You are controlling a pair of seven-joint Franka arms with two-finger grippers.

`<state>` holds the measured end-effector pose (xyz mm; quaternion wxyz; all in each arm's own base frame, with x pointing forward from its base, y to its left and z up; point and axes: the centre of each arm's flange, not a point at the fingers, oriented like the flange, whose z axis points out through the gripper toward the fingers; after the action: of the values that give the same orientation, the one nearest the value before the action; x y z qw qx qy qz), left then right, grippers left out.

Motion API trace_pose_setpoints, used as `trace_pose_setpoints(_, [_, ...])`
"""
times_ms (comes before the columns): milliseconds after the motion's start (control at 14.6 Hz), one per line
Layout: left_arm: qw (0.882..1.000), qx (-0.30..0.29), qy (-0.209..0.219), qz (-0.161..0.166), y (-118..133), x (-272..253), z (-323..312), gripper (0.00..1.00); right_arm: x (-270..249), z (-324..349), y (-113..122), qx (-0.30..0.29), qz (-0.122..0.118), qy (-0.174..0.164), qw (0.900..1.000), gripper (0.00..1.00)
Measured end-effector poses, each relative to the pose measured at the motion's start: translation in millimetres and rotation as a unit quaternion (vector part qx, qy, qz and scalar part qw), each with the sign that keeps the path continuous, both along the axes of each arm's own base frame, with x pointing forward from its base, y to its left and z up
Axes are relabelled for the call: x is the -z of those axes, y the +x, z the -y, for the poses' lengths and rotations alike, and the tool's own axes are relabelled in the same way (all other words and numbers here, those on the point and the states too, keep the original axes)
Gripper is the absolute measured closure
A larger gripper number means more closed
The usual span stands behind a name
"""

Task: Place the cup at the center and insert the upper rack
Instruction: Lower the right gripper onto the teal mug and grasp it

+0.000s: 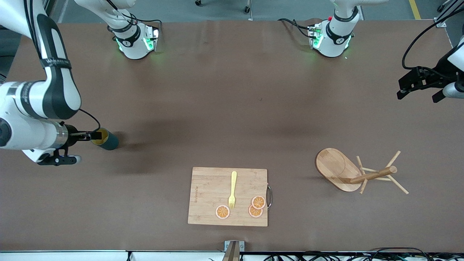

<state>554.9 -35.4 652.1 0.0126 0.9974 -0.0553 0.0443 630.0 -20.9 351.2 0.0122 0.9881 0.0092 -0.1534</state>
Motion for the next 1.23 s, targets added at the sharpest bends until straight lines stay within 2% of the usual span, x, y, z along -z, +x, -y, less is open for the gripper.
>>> trace_pose_setpoints(273, [1.000,0.000,0.000,0.000,0.0,0.0,0.0,0.00,59.1,2.8,-2.7,0.001,-0.021,0.002,1.000,0.00])
trace_pose_setpoints(615, [1.000,0.000,0.000,0.000,0.0,0.0,0.0,0.00,84.4,3.0,-16.7,0.002,-0.041,0.003,0.999,0.00])
trace_pose_setpoints(888, [1.000,0.000,0.000,0.000,0.0,0.0,0.0,0.00,97.1,2.8,-22.5,0.002,-0.038,0.004,0.999,0.00])
trace_pose_setpoints(1161, [1.000,0.000,0.000,0.000,0.0,0.0,-0.1,0.00,100.3,2.6,-23.0,0.002,-0.034,0.004,0.999,0.07])
trace_pose_setpoints(1230, [1.000,0.000,0.000,0.000,0.0,0.0,-0.1,0.00,102.7,2.5,-23.6,0.002,-0.034,0.004,0.999,0.17])
